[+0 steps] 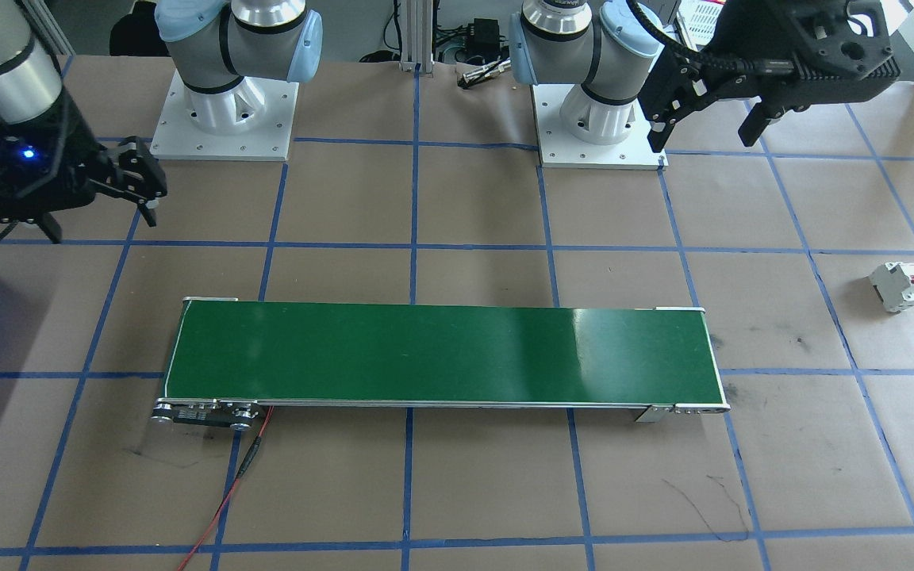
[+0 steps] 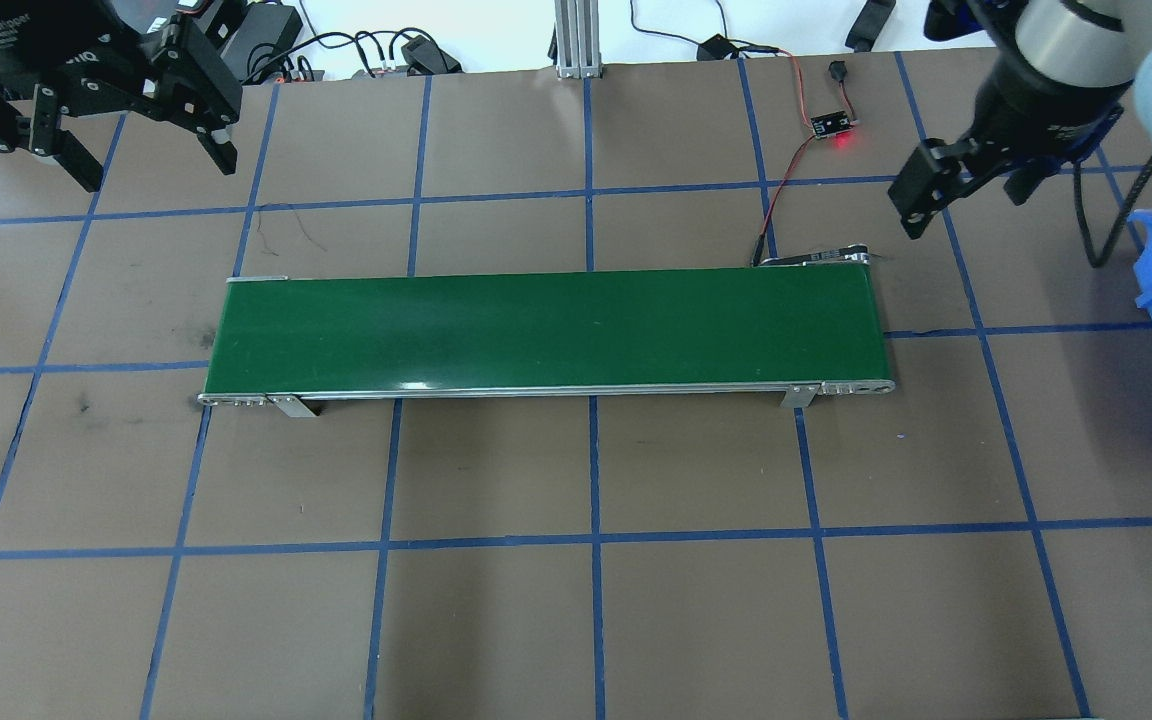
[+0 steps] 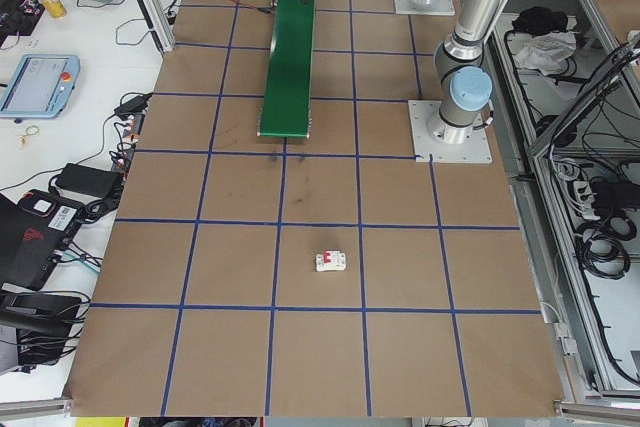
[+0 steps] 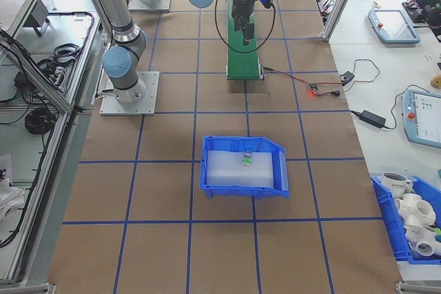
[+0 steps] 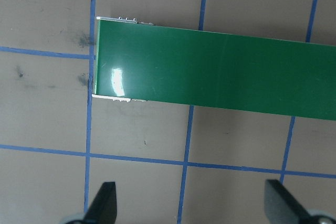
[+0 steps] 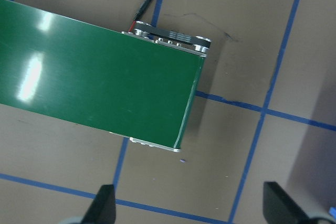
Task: Move button from left to right
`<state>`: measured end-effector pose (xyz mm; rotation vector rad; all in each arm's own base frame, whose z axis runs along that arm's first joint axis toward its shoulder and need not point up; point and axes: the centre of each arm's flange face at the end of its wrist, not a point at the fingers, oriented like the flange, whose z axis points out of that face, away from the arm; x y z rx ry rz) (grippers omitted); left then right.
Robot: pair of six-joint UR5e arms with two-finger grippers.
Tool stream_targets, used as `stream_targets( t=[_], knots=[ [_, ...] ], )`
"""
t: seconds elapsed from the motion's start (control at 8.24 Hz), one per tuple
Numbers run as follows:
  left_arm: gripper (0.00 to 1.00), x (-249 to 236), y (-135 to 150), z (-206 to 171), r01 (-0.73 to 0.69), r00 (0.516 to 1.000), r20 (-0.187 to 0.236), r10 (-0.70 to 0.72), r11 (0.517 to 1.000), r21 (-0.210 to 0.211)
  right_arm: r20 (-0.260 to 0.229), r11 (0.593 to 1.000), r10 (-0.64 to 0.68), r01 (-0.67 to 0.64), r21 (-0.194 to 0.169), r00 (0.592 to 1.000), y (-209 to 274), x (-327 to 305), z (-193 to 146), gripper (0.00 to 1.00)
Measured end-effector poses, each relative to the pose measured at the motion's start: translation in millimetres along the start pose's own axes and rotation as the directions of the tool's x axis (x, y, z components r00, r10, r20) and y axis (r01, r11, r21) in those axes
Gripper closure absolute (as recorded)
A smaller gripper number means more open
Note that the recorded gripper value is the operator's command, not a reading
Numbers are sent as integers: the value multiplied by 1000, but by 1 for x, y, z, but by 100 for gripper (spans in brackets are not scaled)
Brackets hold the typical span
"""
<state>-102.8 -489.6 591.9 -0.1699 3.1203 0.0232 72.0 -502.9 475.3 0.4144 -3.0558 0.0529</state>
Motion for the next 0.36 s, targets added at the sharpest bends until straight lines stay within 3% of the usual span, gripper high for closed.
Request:
stream_targets(
  t=[0.36],
  knots=[
    [0, 0, 0, 0, 0, 1000, -1, 0, 1000, 0, 8, 996, 93, -93, -6, 996, -13, -58, 6, 0]
  ],
)
